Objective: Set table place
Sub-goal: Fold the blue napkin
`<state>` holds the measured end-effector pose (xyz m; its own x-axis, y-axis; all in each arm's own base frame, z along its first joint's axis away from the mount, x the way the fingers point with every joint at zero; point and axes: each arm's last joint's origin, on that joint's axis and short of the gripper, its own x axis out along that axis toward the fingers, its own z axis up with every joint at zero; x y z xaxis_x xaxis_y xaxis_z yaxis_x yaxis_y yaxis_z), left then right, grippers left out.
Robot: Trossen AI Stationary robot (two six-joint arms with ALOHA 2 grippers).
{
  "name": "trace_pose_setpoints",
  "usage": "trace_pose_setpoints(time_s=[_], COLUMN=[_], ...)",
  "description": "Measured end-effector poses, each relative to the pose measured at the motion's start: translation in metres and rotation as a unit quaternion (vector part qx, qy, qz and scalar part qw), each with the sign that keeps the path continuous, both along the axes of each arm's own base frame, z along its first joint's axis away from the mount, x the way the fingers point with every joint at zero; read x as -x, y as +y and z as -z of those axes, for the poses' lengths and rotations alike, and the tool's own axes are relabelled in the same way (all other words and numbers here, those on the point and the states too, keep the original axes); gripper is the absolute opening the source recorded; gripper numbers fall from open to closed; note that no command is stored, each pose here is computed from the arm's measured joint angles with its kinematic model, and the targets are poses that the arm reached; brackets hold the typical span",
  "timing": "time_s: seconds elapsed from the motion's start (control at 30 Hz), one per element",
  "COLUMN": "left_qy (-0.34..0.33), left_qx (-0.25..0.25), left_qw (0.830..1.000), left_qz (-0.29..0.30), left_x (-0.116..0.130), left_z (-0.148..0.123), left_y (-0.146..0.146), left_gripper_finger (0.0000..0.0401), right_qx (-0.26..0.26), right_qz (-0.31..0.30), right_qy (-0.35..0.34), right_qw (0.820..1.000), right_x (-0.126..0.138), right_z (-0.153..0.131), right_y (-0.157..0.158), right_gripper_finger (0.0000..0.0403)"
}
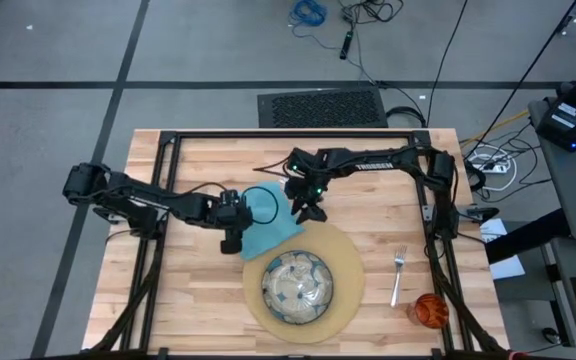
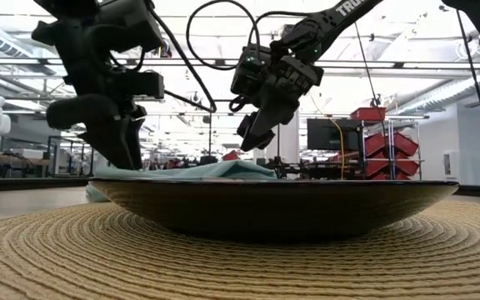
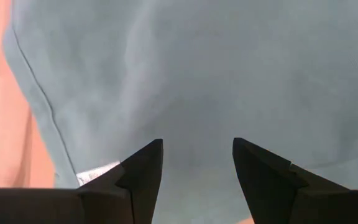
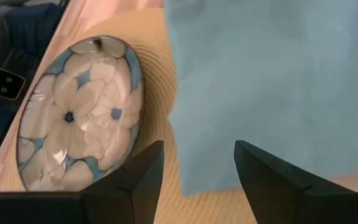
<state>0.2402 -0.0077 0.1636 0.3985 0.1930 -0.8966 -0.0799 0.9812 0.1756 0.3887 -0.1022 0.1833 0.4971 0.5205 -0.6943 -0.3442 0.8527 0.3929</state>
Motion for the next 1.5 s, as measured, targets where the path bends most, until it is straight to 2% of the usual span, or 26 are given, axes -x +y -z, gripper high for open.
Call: trace_pose_setpoints(time_s=[0.17, 0.3, 0.5, 0.6, 0.83, 1.07, 1.13, 1.3, 1.43, 1.5], left_qy=[-0.016, -0.016, -0.058, -0.055, -0.052, -0.062, -0.066, -0.083, -0.099, -0.097], left_qx=[0.019, 0.055, 0.072, 0.078, 0.094, 0.088, 0.092, 0.107, 0.113, 0.100], left_qw=[0.999, 0.998, 0.996, 0.995, 0.994, 0.994, 0.994, 0.989, 0.987, 0.989], left_qz=[-0.025, -0.035, -0.015, -0.013, 0.018, 0.017, 0.003, -0.067, -0.053, -0.052], left_x=[0.003, 0.004, -0.001, 0.003, 0.007, 0.004, 0.003, 0.003, 0.003, 0.004], left_z=[0.009, 0.012, -0.006, -0.008, -0.006, -0.003, -0.004, -0.004, -0.009, -0.014], left_y=[0.017, 0.018, 0.002, -0.007, -0.035, -0.039, -0.039, -0.041, -0.054, -0.062], left_gripper_finger=[0.0181, 0.0181, 0.0180, 0.0180, 0.0180, 0.0180, 0.0180, 0.0180, 0.0180, 0.0180], right_qx=[-0.009, -0.015, -0.007, -0.004, 0.026, 0.037, 0.028, -0.042, -0.075, -0.056], right_qz=[0.016, 0.000, -0.043, -0.055, -0.026, 0.009, 0.004, -0.025, -0.035, -0.036], right_qy=[0.003, 0.025, 0.022, 0.013, 0.014, 0.005, 0.003, -0.017, -0.009, 0.005], right_qw=[1.000, 1.000, 0.999, 0.998, 0.999, 0.999, 1.000, 0.999, 0.997, 0.998], right_x=[0.001, 0.003, 0.004, 0.001, 0.008, 0.012, 0.012, 0.011, 0.011, 0.010], right_z=[0.002, 0.001, -0.009, -0.010, 0.017, 0.025, 0.025, 0.022, 0.021, 0.021], right_y=[-0.004, 0.009, 0.035, 0.044, 0.041, 0.026, 0.027, 0.030, 0.037, 0.049], right_gripper_finger=[0.0187, 0.0187, 0.0187, 0.0187, 0.0187, 0.0187, 0.0187, 0.0187, 0.0187, 0.0187])
